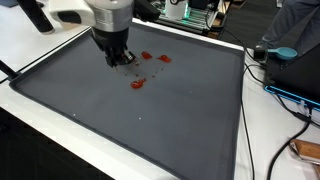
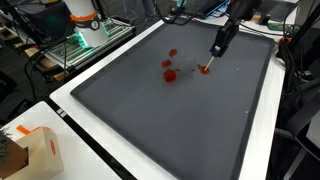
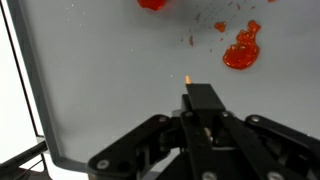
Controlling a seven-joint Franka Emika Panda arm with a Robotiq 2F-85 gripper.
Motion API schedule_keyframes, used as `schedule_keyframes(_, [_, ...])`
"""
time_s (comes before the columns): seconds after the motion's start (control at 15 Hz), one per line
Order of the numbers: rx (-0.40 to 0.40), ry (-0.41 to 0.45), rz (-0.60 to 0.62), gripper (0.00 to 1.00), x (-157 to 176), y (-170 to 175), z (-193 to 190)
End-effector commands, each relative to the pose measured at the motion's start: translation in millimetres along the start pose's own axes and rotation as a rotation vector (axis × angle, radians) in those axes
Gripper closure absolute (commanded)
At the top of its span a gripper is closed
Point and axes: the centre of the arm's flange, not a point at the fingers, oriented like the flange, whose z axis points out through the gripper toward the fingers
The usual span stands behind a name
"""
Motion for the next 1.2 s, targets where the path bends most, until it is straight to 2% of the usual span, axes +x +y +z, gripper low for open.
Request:
schedule_keyframes(0.0, [0.107,0.001,-0.063,0.97,-16.7,23.0,-6.6])
schedule_keyframes(0.4, [0.228,0.029,-0.139,0.97,-25.1,48.1,-23.7])
schedule_keyframes(0.73, [0.291,0.049,-0.201,0.97,-32.9,60.7,-32.4])
schedule_keyframes(0.87, [0.309,0.051,-0.218,0.97,-35.2,63.6,-34.2])
schedule_keyframes(0.93, [0.264,0.049,-0.194,0.97,-17.6,56.1,-37.9])
schedule_keyframes(1.0, [0.265,0.051,-0.196,0.87,-17.8,57.4,-39.2])
schedule_keyframes(1.13, [0.265,0.054,-0.196,0.87,-17.1,56.7,-40.4])
